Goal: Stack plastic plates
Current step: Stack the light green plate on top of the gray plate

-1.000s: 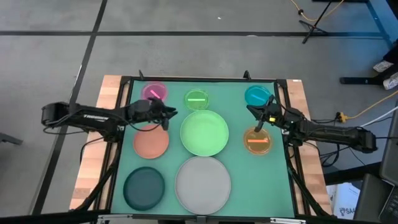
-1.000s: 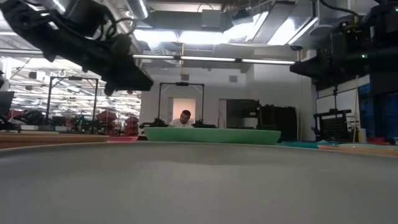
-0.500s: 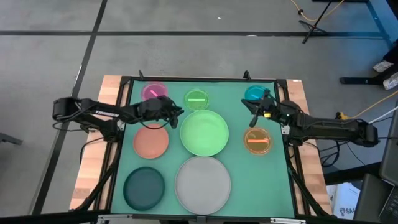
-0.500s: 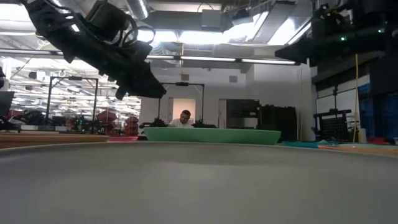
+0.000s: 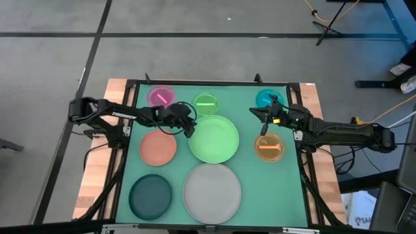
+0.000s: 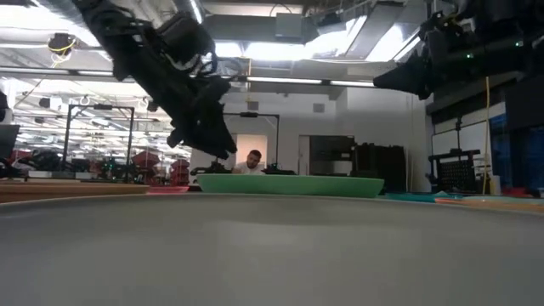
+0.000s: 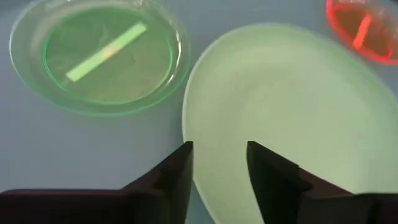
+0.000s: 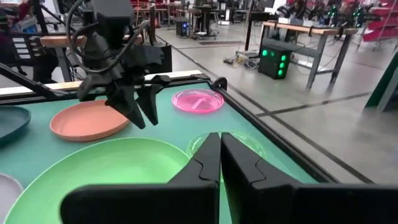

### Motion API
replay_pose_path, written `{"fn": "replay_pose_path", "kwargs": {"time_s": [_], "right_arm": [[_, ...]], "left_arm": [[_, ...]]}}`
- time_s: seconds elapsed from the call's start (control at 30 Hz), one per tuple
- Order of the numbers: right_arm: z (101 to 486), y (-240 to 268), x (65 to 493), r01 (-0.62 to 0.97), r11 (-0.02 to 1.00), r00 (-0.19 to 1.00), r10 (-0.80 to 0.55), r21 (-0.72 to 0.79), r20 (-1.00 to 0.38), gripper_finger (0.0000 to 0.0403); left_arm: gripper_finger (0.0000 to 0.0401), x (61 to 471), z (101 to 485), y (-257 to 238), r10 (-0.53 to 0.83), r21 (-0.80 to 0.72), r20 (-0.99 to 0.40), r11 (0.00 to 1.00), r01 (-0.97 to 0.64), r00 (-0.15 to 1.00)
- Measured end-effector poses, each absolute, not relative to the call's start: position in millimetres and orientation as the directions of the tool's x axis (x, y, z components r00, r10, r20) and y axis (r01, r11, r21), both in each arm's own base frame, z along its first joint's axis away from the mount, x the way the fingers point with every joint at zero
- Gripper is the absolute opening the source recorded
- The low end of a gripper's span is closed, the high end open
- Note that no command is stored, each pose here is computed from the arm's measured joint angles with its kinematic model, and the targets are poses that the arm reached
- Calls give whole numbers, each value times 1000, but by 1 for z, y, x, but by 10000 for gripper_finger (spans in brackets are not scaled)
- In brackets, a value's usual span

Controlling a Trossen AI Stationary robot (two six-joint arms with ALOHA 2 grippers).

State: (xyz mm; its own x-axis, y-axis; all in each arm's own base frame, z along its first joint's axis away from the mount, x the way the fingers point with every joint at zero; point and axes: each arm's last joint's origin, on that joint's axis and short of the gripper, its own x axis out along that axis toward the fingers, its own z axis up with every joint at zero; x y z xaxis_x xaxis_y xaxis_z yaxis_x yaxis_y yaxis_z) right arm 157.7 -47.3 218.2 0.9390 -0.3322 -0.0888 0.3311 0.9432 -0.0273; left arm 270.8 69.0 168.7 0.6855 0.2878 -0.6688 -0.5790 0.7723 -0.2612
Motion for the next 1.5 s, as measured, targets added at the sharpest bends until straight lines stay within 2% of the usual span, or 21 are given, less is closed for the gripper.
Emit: {"fn": "replay_pose_path", "kwargs": {"time_s": [0.17,0.5,0.67,1.1,1.5], "right_arm": [[218,-47,158,332,943,939,-333,-28,-86,7],[219,-47,158,332,943,939,-334,-37,-84,7],[222,-47,158,333,942,941,-335,-38,-49,7],[221,-48,157,367,929,928,-369,-41,-57,7],[220,-48,157,367,929,927,-369,-42,-70,7]], "left_arm": [[189,281,164,71,224,-258,-783,732,-631,580],[183,299,143,70,161,-263,-843,709,-654,514],[151,299,139,70,150,-258,-854,710,-655,499],[17,302,142,74,249,-219,-819,697,-683,517],[5,307,150,80,297,-230,-760,709,-667,578]]}}
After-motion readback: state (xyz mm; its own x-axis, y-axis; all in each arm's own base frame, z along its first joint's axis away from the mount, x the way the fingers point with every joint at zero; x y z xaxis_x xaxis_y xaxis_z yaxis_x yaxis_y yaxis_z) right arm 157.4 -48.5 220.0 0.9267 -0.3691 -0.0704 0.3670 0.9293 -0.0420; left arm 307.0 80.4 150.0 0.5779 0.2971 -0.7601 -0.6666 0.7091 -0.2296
